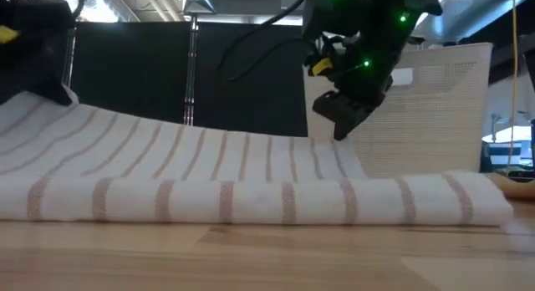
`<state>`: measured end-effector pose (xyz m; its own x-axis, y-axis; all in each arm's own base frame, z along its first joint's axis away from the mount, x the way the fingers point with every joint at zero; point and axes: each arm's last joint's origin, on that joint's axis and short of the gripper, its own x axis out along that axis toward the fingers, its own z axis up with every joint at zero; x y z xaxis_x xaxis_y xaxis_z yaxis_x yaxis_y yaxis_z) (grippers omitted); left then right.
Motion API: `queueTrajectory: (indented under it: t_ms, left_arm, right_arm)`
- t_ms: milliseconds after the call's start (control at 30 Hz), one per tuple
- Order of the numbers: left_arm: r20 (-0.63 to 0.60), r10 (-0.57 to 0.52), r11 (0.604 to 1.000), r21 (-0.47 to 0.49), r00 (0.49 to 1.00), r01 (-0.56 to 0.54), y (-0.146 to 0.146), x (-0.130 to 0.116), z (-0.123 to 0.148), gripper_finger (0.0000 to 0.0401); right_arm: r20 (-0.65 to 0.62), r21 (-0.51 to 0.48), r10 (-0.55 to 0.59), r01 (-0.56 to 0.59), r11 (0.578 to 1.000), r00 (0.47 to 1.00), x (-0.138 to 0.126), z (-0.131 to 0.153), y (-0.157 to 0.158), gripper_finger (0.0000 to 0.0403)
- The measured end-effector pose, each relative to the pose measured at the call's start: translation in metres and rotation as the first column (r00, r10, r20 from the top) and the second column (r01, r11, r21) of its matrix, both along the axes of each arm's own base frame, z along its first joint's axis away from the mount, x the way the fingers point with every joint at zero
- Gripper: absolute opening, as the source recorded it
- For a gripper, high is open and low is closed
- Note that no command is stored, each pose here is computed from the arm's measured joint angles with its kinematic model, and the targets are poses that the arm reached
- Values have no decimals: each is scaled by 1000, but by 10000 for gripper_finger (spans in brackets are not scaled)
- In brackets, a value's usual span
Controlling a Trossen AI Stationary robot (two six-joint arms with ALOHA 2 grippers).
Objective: Fold towel
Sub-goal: Fold the white towel
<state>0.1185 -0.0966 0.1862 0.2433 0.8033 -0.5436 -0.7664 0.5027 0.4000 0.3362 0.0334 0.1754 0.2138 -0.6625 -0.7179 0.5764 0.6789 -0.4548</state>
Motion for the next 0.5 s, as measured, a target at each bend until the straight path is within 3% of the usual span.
queueTrajectory:
  t_ms: [267, 500]
  left_arm:
    - [-22, -3, 1000, 2, 1000, 3, 7, -1, -14, 16]
    - [-55, -24, 1000, -17, 998, 23, 9, 6, -16, 122]
  right_arm:
    - [-5, 8, -23, 23, 1000, 1000, 6, -8, -13, 8]
    - [5, -1, -38, 38, 999, 999, 10, -13, -18, 94]
